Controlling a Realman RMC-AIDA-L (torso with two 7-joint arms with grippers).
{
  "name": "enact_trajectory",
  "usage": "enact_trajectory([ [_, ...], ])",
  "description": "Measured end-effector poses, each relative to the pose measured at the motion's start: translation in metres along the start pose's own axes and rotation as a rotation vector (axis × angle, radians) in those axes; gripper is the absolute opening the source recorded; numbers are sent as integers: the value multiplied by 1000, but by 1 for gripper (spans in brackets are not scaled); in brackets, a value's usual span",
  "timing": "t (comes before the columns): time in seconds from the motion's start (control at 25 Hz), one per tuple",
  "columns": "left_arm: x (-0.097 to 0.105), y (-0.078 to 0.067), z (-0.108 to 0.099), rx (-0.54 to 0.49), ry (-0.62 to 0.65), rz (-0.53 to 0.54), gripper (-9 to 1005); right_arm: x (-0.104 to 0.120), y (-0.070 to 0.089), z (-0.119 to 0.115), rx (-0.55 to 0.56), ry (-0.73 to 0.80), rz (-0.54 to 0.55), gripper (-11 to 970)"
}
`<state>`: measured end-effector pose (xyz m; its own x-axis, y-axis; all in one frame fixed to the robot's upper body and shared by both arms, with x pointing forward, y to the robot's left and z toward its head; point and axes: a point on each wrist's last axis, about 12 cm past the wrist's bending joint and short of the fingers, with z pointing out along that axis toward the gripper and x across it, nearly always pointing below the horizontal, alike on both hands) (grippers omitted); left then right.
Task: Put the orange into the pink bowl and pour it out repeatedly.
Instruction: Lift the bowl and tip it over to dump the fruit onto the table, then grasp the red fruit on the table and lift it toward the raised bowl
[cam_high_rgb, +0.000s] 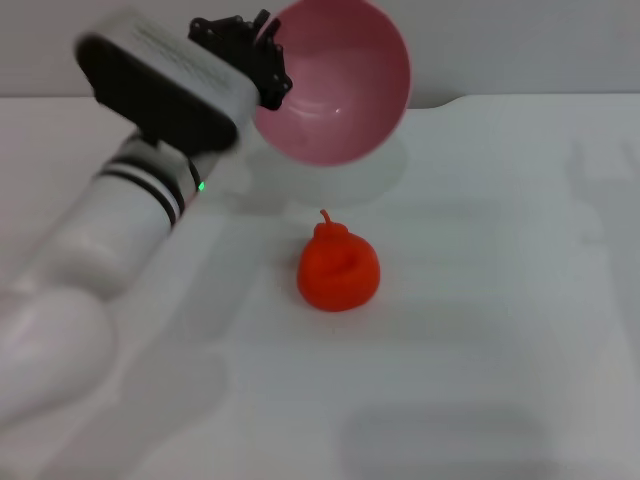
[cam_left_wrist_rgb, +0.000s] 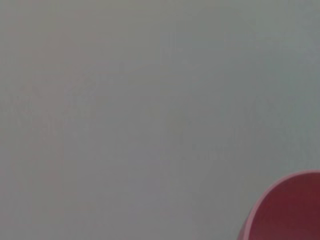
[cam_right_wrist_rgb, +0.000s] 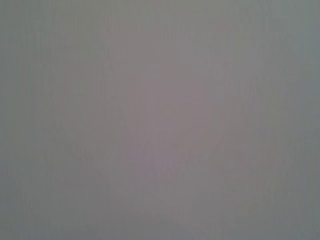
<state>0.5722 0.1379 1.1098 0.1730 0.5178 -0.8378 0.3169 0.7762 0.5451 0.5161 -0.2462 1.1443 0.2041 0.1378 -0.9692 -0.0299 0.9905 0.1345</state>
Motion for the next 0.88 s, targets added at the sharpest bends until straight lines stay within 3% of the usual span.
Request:
enact_trajectory([
  [0.08, 4, 19, 14, 64, 94, -227, 47, 3, 1, 0, -13, 27, -5, 693],
  [0.2, 6, 29, 21, 97, 143, -311, 47, 6, 7, 3, -62, 85, -33, 694],
  [0.24, 8, 37, 26, 133, 190, -384, 47, 8, 9, 5, -81, 112, -43, 694],
  [0.28, 13, 57, 40, 228, 308, -532, 47, 10, 12, 8, -103, 148, -51, 694],
  [0.36, 17, 69, 46, 324, 394, -618, 47, 13, 15, 14, -142, 226, -59, 694],
  [0.4, 17, 69, 46, 324, 394, -618, 47, 13, 16, 18, -158, 263, -62, 694],
  [0.52, 15, 92, 49, 414, 458, -692, 47, 19, 19, 26, -223, 429, -72, 694],
  [0.64, 15, 95, 49, 422, 465, -686, 47, 22, 22, 33, -285, 575, -93, 693],
  [0.68, 11, 113, 48, 424, 475, -671, 47, 24, 24, 35, -310, 628, -101, 693],
  [0.76, 8, 129, 46, 411, 477, -668, 47, 24, 31, 40, -366, 722, -123, 693],
  [0.88, 8, 138, 44, 396, 484, -659, 47, 25, 44, 43, -464, 835, -178, 693],
])
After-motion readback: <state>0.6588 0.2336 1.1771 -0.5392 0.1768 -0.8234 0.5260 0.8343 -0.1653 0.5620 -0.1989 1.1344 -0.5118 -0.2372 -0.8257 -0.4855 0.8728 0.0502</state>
